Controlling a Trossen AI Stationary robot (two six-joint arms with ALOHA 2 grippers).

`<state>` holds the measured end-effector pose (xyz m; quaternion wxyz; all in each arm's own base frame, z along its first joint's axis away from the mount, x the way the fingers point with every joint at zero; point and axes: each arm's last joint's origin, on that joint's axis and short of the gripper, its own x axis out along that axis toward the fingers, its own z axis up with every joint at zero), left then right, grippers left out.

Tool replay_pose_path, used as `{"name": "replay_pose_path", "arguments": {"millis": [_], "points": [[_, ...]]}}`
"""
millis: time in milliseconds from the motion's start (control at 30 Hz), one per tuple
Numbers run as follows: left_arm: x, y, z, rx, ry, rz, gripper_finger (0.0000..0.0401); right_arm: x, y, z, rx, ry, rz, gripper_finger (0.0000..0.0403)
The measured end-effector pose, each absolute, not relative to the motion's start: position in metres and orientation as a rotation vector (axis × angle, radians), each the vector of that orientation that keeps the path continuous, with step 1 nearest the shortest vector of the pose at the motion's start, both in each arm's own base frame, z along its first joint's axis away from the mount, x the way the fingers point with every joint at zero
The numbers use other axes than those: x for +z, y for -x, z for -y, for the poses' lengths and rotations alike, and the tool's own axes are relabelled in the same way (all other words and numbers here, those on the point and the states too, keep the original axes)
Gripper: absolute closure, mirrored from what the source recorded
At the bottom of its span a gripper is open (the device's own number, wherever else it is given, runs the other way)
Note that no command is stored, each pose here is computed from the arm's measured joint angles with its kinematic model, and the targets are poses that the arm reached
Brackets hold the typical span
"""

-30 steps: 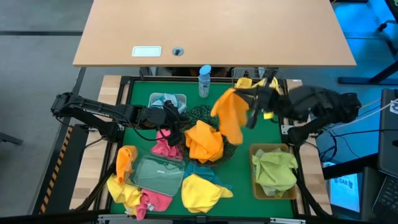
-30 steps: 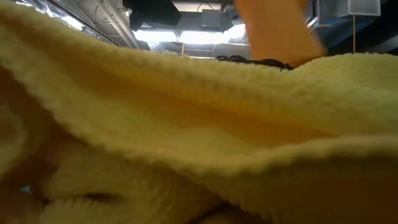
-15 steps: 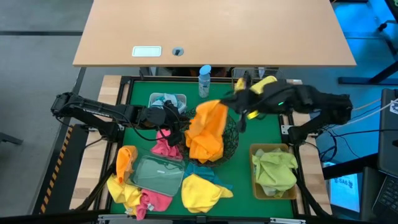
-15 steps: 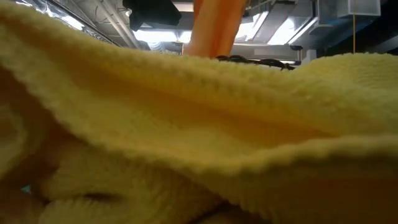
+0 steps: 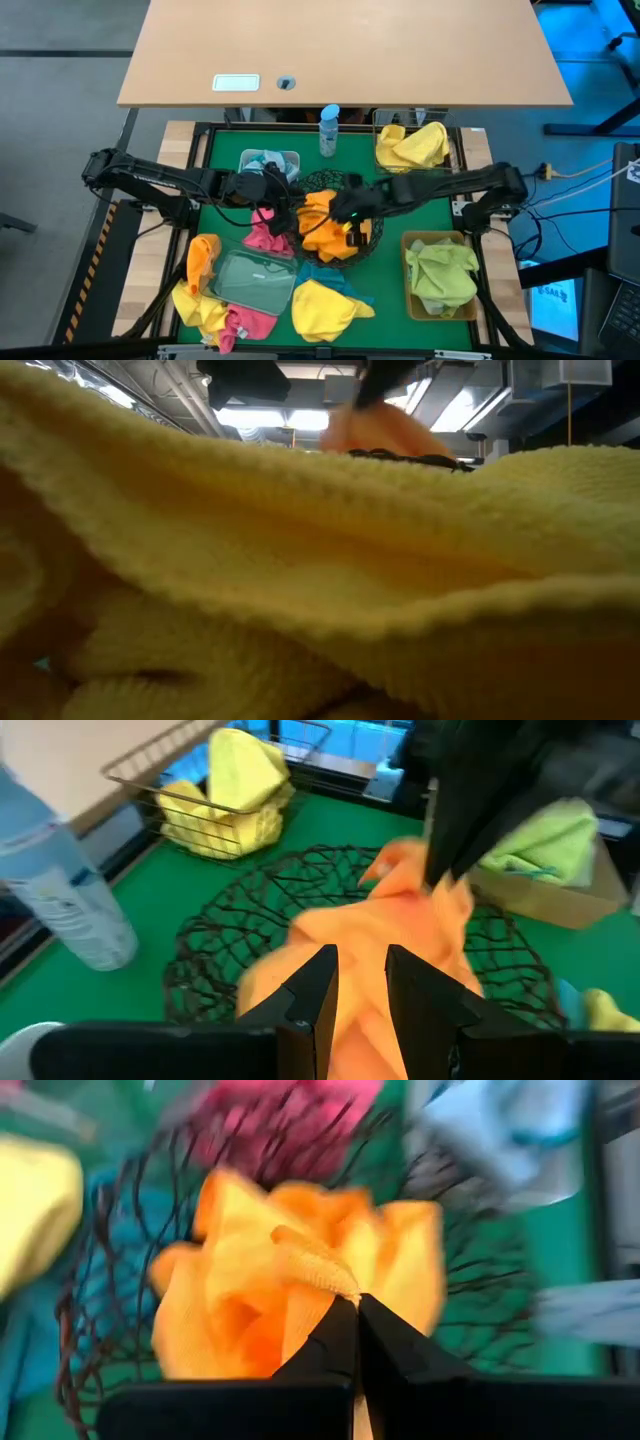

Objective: Sort microfiber towel by color & place in baskets
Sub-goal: Put the orange microfiber towel into the circle wire basket

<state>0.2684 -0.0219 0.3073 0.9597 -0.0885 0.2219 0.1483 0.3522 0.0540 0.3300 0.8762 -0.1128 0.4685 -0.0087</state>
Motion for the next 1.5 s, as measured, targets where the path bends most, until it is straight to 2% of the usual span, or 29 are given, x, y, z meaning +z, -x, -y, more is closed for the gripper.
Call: {"name": "replay_pose_path", "arguments": {"millis": [300,500,667,767,933,1133,1267,1500], "points": [[0.304,-0.261,0.026,0.136,0.237,-0.546,0.0317,0.270,-0.375,-0.059,0.012,0.253,-1.160,0.0400],[0.293,-0.253,0.028,0.106,0.310,-0.699,0.0314,0.260,-0.379,-0.060,0.017,0.265,-1.191,0.0400],[0.288,-0.249,0.027,0.149,0.365,-0.768,0.0290,0.261,-0.379,-0.059,0.016,0.265,-1.188,0.0395],[0.284,-0.247,0.027,0.176,0.395,-0.813,0.0265,0.261,-0.379,-0.060,0.017,0.265,-1.188,0.0369],[0.273,-0.239,0.026,0.246,0.429,-0.951,0.0229,0.261,-0.379,-0.059,0.016,0.265,-1.188,0.0302],[0.254,-0.232,0.025,0.349,0.471,-1.102,0.0212,0.261,-0.379,-0.059,0.016,0.265,-1.188,0.0237],[0.240,-0.230,0.025,0.385,0.488,-1.143,0.0211,0.273,-0.379,-0.059,0.016,0.267,-1.196,0.0220],[0.224,-0.226,0.025,0.408,0.481,-1.194,0.0211,0.312,-0.377,-0.059,0.015,0.262,-1.168,0.0217]]}}
